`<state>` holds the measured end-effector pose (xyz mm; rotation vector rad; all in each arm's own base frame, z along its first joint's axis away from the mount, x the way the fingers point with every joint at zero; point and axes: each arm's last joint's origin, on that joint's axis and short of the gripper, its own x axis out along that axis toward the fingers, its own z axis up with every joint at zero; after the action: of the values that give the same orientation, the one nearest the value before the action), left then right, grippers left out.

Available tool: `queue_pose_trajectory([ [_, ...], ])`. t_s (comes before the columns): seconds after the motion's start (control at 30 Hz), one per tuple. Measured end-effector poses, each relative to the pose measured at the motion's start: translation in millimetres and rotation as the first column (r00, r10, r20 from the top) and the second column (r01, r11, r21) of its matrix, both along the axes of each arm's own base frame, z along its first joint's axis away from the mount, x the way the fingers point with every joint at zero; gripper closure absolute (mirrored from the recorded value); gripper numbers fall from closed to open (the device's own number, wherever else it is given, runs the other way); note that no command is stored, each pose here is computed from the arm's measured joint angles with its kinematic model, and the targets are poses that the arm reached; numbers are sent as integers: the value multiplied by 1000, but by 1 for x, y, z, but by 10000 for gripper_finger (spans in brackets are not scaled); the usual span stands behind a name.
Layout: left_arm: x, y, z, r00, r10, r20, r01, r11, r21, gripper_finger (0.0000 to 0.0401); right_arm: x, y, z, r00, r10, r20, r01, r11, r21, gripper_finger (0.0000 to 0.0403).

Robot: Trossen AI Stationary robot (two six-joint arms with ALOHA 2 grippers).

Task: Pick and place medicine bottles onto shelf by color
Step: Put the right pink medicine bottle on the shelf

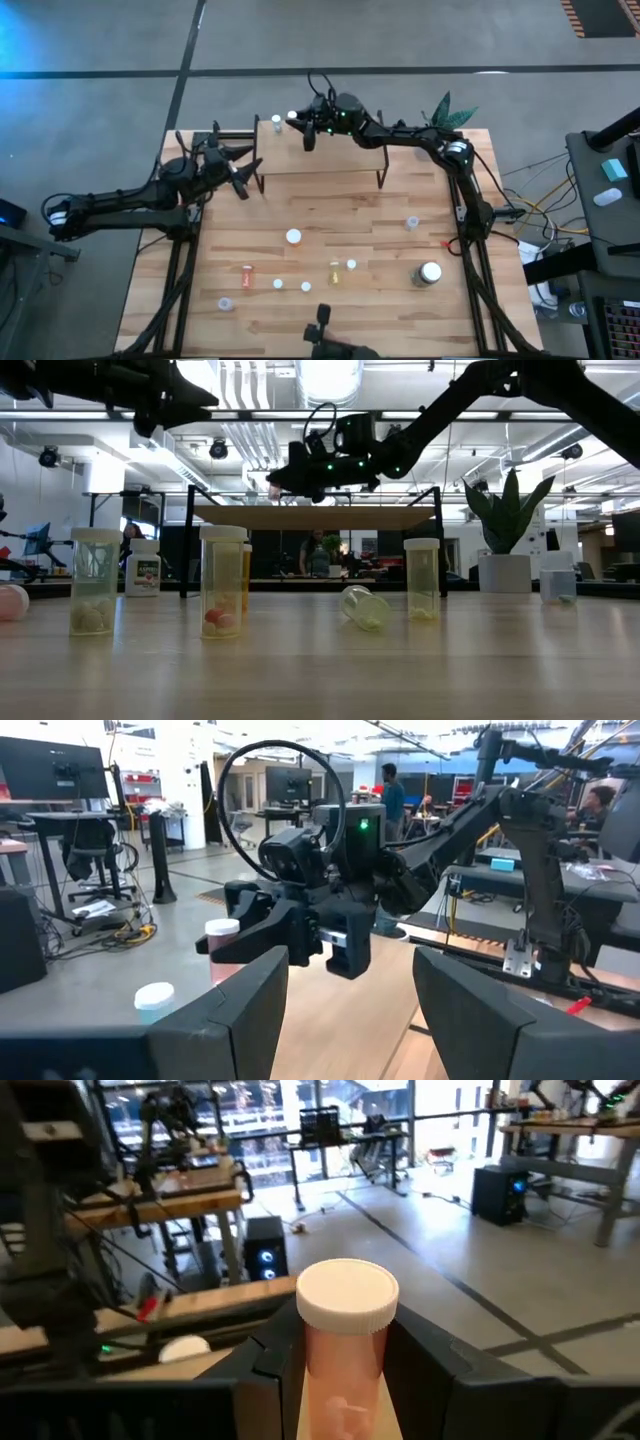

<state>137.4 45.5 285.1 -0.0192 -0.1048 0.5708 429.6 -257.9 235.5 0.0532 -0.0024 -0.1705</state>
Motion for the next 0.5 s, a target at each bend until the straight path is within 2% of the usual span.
queue_pose_trajectory([
  [0.5,4,1,-3,1000,7,21,-7,1000,2,199,0,-5,-12,998,-34,-52,32,999,-44,298],
])
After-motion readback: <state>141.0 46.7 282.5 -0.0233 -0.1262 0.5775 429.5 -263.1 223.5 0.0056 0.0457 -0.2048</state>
